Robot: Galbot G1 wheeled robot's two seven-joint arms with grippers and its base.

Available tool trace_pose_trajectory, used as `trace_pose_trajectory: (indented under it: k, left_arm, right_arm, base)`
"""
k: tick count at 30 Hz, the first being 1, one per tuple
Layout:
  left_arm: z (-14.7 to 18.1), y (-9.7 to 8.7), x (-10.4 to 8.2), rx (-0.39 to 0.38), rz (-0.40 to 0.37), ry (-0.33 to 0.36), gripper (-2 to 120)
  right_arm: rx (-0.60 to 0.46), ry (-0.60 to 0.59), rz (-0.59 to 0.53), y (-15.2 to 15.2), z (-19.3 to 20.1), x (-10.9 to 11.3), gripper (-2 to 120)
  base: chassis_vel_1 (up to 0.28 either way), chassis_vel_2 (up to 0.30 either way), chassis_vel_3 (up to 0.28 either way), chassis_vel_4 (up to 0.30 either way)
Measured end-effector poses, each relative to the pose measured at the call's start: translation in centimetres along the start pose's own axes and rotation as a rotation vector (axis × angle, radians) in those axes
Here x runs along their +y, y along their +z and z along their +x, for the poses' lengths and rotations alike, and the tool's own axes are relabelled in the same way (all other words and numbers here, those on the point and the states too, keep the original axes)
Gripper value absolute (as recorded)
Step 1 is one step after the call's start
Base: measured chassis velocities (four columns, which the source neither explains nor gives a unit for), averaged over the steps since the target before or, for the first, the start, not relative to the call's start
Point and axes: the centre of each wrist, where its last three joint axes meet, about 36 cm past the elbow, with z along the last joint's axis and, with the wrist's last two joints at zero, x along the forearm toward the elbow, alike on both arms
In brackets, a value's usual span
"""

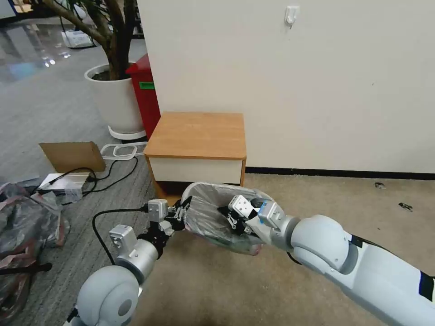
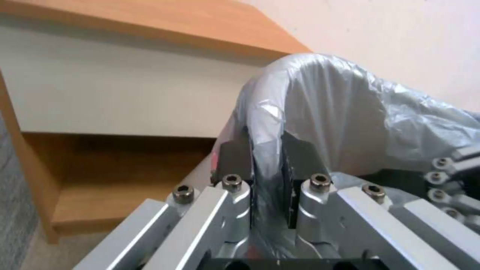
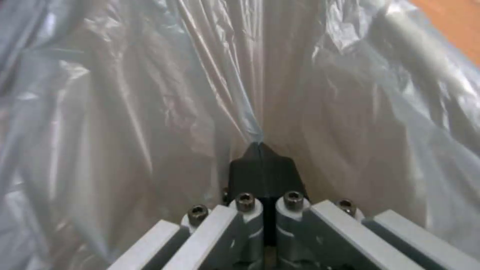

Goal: Pick up the garbage bag from the table and place it over the trash can.

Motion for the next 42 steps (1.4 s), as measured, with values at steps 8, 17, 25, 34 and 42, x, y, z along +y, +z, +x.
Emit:
trace_pose_trajectory:
  k: [8, 17, 25, 34, 42]
  left_arm:
    - [0.0, -0.4, -0.3, -0.014, -0.042, 0.02, 8]
    - [0.1, -0.8, -0.4, -0.026, -0.104, 0.042, 8]
    - [-0.2, -1.3, -0.6, -0.042, -0.141, 0.058, 8]
    - [-0.3, -1.0, -1.2, -0.033, -0.175, 0.084, 8]
    - [-0.3, -1.1, -1.6, -0.029, -0.168, 0.092, 8]
  right_arm:
    - [0.012, -0.004, 0.013, 0.2, -1.6, 0.7, 0]
    - [0.043, 0.014, 0.035, 0.5, -4.3, 0.2, 0]
    - [0.086, 0.049, 0.039, 1.3, -6.9, -0.1, 0]
    - [0.109, 0.07, 0.054, 1.6, -8.5, -0.3, 0]
    - [0.129, 0.086, 0.093, 2.0, -9.5, -0.2, 0]
  base:
    - [0.0, 0.0, 0.0, 0.0]
    - [0.0, 0.0, 0.0, 0.0]
    - [0.0, 0.0, 0.0, 0.0]
    - [0.0, 0.0, 0.0, 0.0]
    - [0.0, 0.0, 0.0, 0.0]
